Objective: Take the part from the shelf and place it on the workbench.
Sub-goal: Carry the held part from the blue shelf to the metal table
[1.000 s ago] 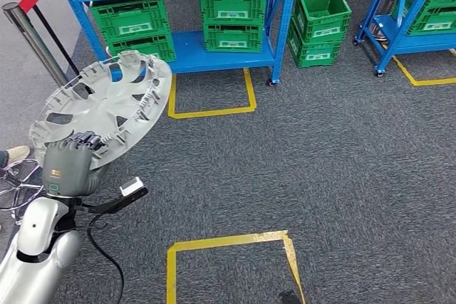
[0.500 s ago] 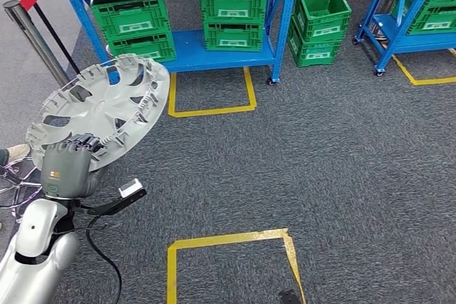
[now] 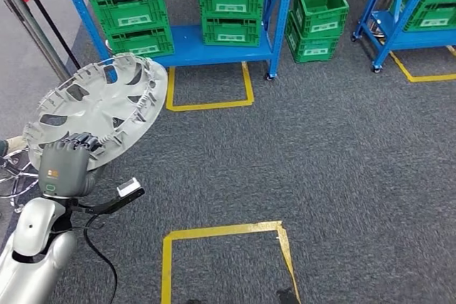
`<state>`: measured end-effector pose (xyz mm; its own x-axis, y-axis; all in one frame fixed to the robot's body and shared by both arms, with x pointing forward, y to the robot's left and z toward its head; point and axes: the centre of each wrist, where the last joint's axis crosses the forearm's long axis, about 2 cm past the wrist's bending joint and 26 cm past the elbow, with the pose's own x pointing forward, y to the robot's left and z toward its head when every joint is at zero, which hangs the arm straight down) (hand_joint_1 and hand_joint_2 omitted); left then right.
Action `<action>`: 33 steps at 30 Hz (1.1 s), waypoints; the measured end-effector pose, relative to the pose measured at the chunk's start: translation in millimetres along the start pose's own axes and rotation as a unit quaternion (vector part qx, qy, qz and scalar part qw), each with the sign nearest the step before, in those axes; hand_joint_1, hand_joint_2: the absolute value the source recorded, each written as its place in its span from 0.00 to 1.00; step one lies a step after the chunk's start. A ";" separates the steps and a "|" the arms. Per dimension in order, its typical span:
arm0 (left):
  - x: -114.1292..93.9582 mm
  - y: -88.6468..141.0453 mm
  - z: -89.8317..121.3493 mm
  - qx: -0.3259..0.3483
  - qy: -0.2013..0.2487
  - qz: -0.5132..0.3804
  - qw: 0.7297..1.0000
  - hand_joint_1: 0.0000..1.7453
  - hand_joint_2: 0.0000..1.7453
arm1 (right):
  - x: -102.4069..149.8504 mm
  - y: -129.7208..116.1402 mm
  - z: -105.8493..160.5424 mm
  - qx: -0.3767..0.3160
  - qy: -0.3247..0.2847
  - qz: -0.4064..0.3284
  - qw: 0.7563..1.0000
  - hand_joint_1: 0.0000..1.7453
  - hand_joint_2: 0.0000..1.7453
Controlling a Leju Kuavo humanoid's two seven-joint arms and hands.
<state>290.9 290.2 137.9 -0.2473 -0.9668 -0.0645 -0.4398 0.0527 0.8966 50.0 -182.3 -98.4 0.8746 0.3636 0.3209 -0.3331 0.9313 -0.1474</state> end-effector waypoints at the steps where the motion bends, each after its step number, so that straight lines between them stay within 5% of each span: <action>1: -0.4 0.0 0.3 0.000 0.001 0.000 1.000 1.00 1.00 | 0.6 0.3 0.0 0.000 0.000 0.000 1.000 0.00 0.00; 33: -0.4 2.3 9.0 0.007 -0.018 0.070 0.997 1.00 1.00 | -2.6 2.0 0.9 0.008 -0.003 0.001 1.000 0.00 0.00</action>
<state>282.2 293.0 136.0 -0.3373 -0.9403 0.0459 -0.4099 0.1905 0.8920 46.8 -181.3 -98.7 0.8720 0.3651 0.3260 -0.3403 0.9310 -0.1324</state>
